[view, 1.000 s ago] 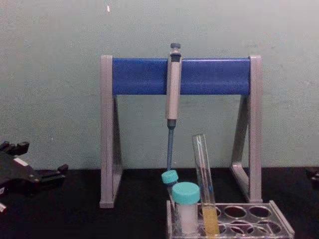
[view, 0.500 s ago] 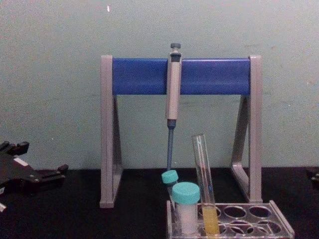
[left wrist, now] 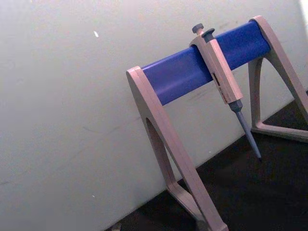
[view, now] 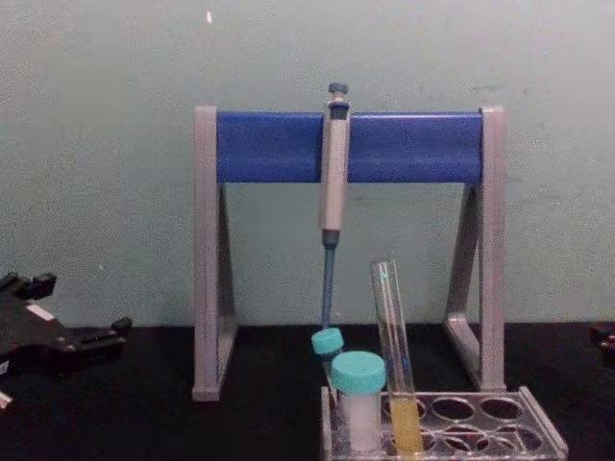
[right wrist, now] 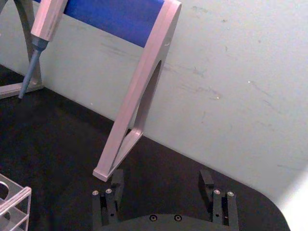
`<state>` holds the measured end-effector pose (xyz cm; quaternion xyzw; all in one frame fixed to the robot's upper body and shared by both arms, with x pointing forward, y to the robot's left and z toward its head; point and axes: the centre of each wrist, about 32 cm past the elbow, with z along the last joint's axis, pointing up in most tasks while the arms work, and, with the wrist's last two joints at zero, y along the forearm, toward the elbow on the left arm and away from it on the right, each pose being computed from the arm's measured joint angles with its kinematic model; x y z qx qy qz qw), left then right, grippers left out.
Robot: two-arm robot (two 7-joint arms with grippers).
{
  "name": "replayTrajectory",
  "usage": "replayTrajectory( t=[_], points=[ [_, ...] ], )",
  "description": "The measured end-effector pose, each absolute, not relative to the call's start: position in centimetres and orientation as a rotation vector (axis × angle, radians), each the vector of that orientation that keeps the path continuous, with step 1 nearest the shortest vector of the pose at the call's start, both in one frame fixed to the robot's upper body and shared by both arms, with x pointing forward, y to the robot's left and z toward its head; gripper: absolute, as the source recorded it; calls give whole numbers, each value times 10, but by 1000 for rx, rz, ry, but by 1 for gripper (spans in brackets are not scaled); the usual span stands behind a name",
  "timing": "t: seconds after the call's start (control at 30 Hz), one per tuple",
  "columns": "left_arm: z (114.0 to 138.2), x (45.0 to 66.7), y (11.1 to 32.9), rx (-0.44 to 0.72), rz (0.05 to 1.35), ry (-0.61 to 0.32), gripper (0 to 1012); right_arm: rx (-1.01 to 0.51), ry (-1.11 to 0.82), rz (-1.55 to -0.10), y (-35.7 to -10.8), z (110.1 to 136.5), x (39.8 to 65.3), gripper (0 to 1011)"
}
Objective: Pick up the test tube from the test tube rack, shake it, then place it back into the test tube rack.
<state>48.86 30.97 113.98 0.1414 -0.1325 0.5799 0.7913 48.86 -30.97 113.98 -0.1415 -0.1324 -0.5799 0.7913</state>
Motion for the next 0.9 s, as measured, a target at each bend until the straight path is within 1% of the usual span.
replayTrajectory(
  t=[0.43, 0.77, 0.9],
  points=[
    [1140, 489, 310, 304, 1248, -285, 1001, -303, -281, -1242, -310, 1141, 487, 1000],
    [1140, 489, 310, 304, 1248, -285, 1001, -284, -227, -1174, -309, 1148, 469, 1000],
    [1140, 489, 310, 304, 1248, -285, 1001, -251, -179, -1116, -306, 1152, 459, 1000]
  ],
)
